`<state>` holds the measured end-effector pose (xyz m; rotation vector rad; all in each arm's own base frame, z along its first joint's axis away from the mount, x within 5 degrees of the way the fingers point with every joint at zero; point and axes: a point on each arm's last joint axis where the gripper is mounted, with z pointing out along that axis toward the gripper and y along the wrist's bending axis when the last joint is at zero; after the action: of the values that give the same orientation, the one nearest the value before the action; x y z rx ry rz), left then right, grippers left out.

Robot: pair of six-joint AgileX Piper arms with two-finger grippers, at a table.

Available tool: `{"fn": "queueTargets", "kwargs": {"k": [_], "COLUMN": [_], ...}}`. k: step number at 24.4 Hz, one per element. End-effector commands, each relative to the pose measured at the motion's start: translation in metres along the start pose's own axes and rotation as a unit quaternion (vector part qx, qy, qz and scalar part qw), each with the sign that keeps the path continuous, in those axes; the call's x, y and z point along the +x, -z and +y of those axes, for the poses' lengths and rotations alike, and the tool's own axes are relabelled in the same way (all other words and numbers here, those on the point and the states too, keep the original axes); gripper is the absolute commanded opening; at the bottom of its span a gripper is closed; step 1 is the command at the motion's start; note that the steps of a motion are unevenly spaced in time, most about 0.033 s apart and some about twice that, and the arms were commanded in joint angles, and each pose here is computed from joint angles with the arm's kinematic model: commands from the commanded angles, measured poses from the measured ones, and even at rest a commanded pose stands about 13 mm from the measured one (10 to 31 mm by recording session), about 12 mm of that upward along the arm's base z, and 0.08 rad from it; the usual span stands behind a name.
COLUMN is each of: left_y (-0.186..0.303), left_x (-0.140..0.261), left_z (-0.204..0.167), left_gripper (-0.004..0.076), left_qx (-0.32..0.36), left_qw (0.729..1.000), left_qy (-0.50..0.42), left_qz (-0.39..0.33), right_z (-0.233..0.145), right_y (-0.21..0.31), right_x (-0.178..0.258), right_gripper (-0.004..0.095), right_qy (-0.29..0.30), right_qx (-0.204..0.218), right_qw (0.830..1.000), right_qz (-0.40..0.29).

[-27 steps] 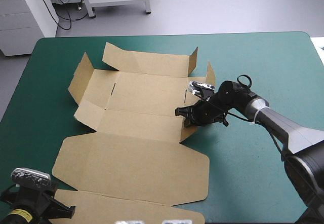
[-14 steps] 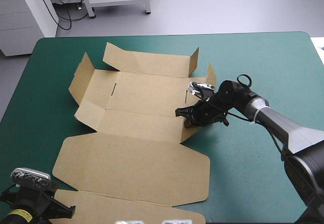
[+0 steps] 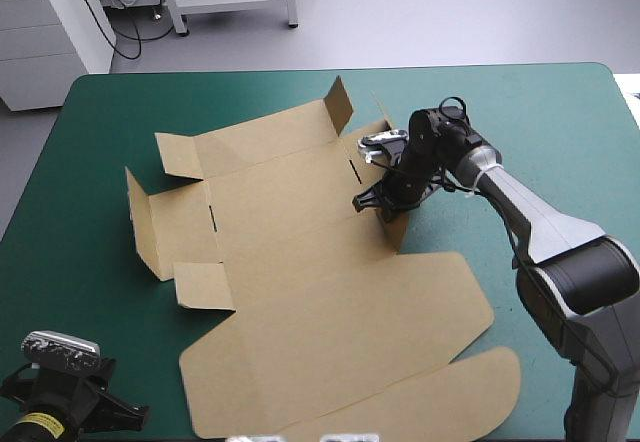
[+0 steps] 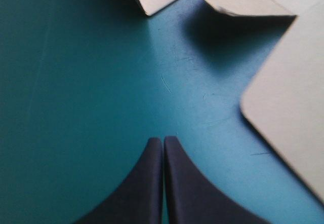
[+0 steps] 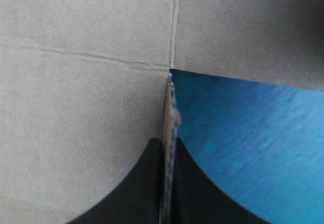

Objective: Fold the box

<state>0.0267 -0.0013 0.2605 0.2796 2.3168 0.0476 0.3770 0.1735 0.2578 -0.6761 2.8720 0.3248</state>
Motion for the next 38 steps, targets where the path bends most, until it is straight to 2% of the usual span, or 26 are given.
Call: {"fn": "queueTargets", "kwargs": {"k": [1,4,9,12,13,16,18,20,23,26,38], "left_y": [0.003,0.003,0.003,0.003,0.003,0.003,0.003,0.003,0.003,0.003,0.003], "left_x": [-0.01,-0.01,-0.01,-0.01,-0.01,-0.01,-0.01,-0.01,-0.01,-0.01,-0.01], "left_z": [0.001,0.001,0.001,0.001,0.001,0.001,0.001,0.001,0.001,0.001,0.001], "left_gripper": [-0.001,-0.001,-0.001,-0.001,-0.001,-0.001,-0.001,-0.001,-0.001,-0.001,-0.001], "left_qx": [-0.003,-0.003,-0.003,-0.003,-0.003,-0.003,-0.003,-0.003,-0.003,-0.003,-0.003], "left_qw": [1.0,1.0,1.0,1.0,1.0,1.0,1.0,1.0,1.0,1.0,1.0], "left_qy": [0.004,0.004,0.004,0.004,0.004,0.004,0.004,0.004,0.004,0.004,0.004], "left_qz": [-0.031,-0.031,-0.031,-0.031,-0.031,-0.031,-0.031,-0.031,-0.031,-0.031,-0.031], "right_z": [-0.001,0.0,-0.001,0.001,0.002,0.013,0.026,0.042,0.074,0.091,0.113], "right_y": [0.038,0.047,0.046,0.034,0.033,0.035,0.034,0.032,0.028,0.025,0.024], "right_x": [-0.021,-0.039,-0.051,-0.056,-0.058,-0.066,-0.07,-0.071,-0.073,-0.074,-0.07], "right_gripper": [-0.0004,-0.0004,-0.0004,-0.0004,-0.0004,-0.0005,-0.002,-0.002,-0.002,-0.002,-0.002], "right_qy": [0.075,0.155,0.242,0.342,0.35,0.412,0.437,0.473,0.537,0.544,0.551], "right_qx": [0.039,0.051,0.06,0.049,0.045,0.052,0.055,0.052,0.058,0.054,0.025], "right_qw": [0.994,0.982,0.963,0.933,0.929,0.896,0.881,0.86,0.817,0.807,0.801], "right_qz": [-0.064,-0.094,-0.105,-0.102,-0.109,-0.155,-0.172,-0.184,-0.205,-0.223,-0.233]}}
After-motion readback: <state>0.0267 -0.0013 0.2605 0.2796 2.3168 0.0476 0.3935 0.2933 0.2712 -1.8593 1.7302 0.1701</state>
